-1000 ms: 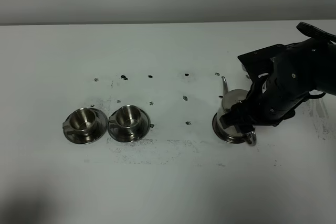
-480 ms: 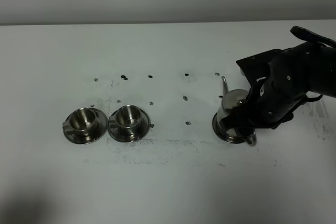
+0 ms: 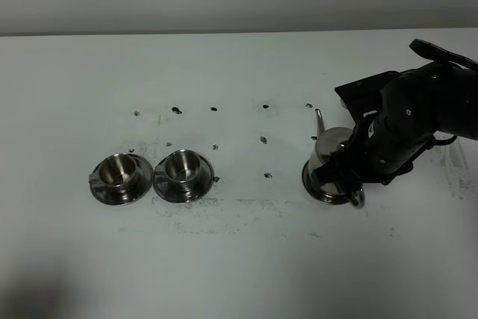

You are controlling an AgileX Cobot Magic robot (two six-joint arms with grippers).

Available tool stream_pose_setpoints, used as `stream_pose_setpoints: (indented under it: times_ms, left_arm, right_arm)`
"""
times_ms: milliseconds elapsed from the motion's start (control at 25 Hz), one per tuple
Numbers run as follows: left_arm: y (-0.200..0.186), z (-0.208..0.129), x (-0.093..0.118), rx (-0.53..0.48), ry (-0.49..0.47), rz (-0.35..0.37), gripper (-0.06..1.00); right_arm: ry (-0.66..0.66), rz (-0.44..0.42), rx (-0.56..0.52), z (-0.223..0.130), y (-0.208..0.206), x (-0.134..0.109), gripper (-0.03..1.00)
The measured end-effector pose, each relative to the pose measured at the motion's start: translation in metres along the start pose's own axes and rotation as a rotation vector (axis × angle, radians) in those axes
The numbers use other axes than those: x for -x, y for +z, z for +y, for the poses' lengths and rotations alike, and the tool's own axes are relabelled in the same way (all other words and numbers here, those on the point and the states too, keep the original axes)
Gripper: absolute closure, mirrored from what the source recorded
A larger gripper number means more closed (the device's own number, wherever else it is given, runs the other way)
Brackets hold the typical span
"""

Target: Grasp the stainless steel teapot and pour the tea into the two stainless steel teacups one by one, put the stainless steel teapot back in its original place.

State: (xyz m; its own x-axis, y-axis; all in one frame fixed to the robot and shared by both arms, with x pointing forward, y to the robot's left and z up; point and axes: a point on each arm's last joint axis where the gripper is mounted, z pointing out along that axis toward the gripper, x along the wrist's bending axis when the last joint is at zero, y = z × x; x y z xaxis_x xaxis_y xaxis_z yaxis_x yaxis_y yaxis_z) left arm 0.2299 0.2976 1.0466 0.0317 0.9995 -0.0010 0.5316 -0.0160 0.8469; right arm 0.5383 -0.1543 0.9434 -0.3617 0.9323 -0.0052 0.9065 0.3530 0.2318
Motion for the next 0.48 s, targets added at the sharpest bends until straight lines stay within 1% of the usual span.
stream_pose_setpoints:
  times_ms: [160, 280, 400, 480]
  left_arm:
    - [0.0000, 0.0000, 0.0000, 0.000, 0.000, 0.000, 0.43]
    - [0.0000, 0.0000, 0.0000, 0.000, 0.000, 0.000, 0.43]
    - [0.0000, 0.0000, 0.0000, 0.000, 0.000, 0.000, 0.43]
    - [0.0000, 0.0000, 0.0000, 0.000, 0.000, 0.000, 0.43]
  right_arm:
    - [0.000, 0.001, 0.006, 0.0006, 0.0000, -0.0001, 0.48]
    - [0.000, 0.003, 0.017, 0.0016, 0.0006, -0.0003, 0.53]
    - [0.000, 0.003, 0.014, 0.0020, 0.0045, -0.0004, 0.61]
    - [0.000, 0.003, 0.013, 0.0021, 0.0059, -0.0005, 0.69]
